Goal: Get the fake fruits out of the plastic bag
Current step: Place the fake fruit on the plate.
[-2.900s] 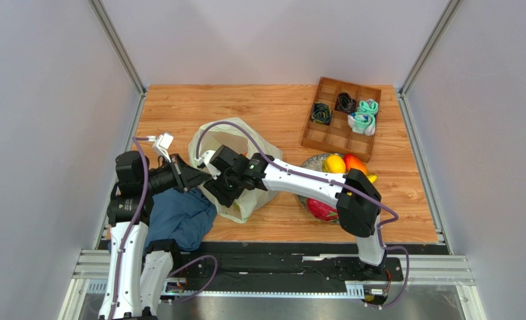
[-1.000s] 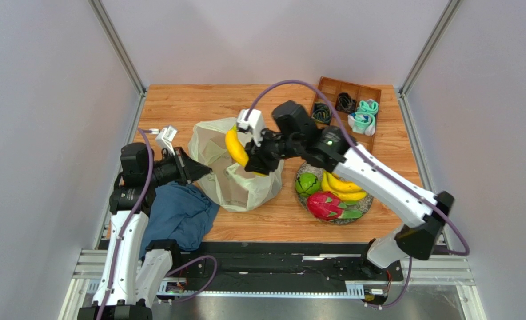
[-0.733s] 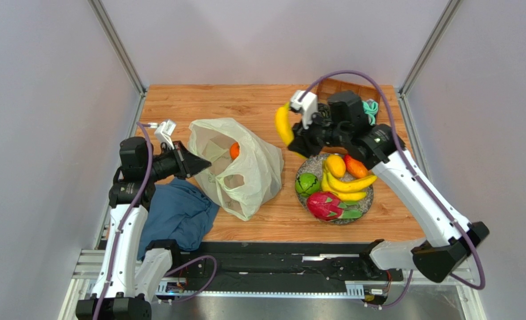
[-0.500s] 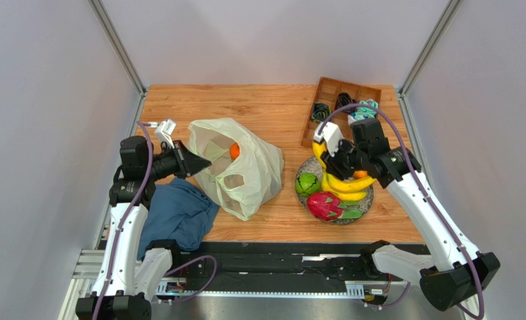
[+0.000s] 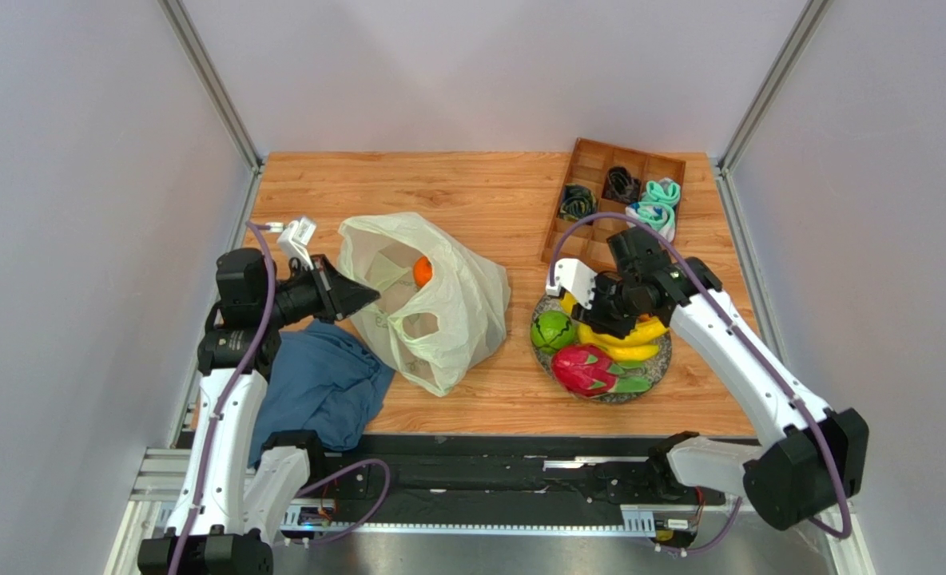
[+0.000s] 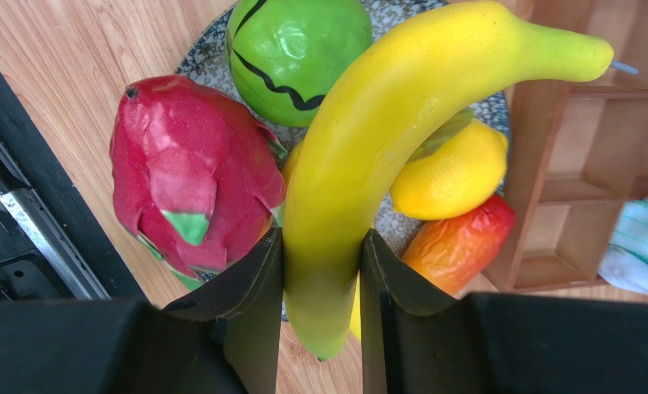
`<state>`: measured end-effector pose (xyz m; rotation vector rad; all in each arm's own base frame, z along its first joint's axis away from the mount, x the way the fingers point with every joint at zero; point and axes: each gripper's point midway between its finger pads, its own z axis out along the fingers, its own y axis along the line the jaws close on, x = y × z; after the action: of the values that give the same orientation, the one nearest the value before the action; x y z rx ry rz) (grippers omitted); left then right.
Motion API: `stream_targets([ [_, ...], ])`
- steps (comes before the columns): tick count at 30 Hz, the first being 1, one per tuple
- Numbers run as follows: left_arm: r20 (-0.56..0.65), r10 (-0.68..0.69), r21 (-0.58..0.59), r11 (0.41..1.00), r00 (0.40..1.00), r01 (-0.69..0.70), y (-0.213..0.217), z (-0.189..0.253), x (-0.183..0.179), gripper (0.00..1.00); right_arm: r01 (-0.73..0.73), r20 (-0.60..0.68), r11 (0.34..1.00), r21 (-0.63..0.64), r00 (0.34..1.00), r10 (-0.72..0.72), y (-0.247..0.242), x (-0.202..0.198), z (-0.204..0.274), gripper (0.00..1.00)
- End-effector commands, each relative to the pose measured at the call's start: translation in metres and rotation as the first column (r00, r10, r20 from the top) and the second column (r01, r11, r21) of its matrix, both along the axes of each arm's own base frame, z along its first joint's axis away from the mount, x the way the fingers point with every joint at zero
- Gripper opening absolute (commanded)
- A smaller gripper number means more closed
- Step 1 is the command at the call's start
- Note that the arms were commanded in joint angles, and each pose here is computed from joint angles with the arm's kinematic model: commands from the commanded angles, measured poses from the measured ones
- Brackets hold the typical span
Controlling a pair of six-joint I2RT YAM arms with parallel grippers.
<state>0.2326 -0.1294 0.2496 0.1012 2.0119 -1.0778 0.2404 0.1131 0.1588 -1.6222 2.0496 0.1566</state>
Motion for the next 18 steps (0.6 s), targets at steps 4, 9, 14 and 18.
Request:
stream_targets([
  [4,0.045,0.021,0.009,1.0,0.999,-0.021,0.006,0.005,-0.004,0.0,0.003,-0.033,1.0,-0.031,0.999,-0.004,0.012,0.031,-0.014,0.15],
  [9,0.042,0.032,0.008,0.999,0.999,-0.032,0.009,0.005,-0.004,0.0,0.021,-0.099,0.996,-0.09,0.995,-0.03,0.008,0.036,-0.028,0.16],
  [14,0.041,0.037,0.0,0.999,0.998,-0.037,0.009,0.005,-0.001,0.0,0.092,-0.137,0.987,-0.129,0.985,-0.11,0.002,0.037,-0.034,0.19],
  [18,0.042,0.035,-0.021,0.999,0.998,-0.034,0.008,0.012,0.0,0.0,0.12,-0.163,0.984,-0.132,0.976,-0.141,0.002,0.033,-0.034,0.27],
])
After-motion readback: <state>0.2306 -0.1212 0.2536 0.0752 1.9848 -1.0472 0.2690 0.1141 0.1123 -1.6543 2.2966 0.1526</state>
